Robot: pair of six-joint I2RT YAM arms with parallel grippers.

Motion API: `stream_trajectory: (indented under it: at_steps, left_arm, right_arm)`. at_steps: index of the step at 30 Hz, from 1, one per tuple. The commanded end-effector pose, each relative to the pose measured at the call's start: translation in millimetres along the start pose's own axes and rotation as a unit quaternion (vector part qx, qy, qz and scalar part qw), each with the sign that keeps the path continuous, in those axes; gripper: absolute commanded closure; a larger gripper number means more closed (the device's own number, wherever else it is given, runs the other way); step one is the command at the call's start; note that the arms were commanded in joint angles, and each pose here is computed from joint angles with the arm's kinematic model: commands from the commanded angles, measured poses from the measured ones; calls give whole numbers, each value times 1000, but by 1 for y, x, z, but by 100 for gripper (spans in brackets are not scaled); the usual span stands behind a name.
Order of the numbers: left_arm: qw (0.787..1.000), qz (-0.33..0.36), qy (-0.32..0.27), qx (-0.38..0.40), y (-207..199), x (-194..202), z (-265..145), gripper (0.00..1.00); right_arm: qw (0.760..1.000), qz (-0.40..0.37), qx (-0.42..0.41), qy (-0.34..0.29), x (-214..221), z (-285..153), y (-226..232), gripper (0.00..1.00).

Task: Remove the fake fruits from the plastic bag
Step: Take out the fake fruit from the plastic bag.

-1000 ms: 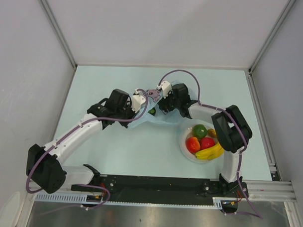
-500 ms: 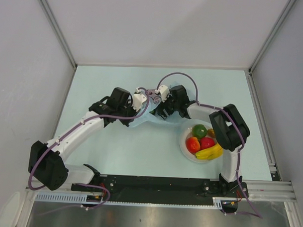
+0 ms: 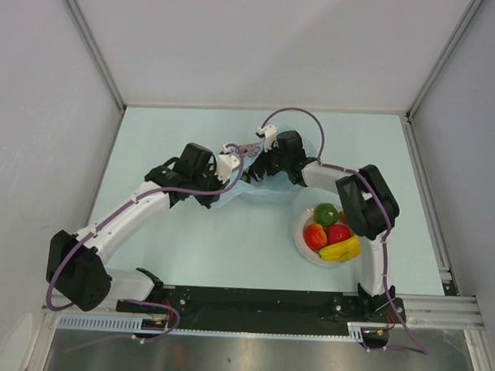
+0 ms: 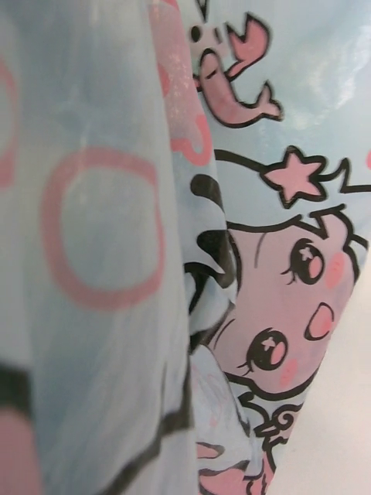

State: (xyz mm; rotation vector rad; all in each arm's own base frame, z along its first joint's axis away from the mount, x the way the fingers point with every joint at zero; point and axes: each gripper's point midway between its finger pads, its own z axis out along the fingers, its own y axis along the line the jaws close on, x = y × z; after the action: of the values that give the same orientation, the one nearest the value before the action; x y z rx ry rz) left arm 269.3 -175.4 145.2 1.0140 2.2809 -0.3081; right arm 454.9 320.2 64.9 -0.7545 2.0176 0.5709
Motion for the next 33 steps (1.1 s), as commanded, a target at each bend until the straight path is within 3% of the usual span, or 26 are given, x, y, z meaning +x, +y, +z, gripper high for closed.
stream_trajectory:
  at_steps: [1, 5, 11, 17, 19, 25, 33]
  left_arm:
    - [1000, -5, -17, 24, -6, -17, -10, 100]
    - [999, -4, -13, 31, -8, -20, -13, 100]
    - [1000, -2, -13, 26, -6, -20, -13, 100]
    - [999, -3, -25, 23, -2, -29, -7, 100]
    - [999, -3, -32, 19, 0, -34, -5, 100]
    - [999, -11, -52, 11, 6, -56, -2, 100]
    - [997, -24, -76, -2, 14, -81, -7, 100]
  right_arm:
    - [998, 42, -7, -40, -27, 21, 1, 0]
    - [998, 50, 19, -24, -17, 48, -7, 0]
    - [999, 14, 39, -26, -32, 48, -12, 35]
    - [1000, -11, 1, -28, -60, 5, 0, 53]
    - [998, -28, -24, -50, -88, -22, 15, 55]
    - [997, -14, -74, -18, -98, -92, 47, 57]
    - [985, -75, -151, 36, -56, -189, 71, 58]
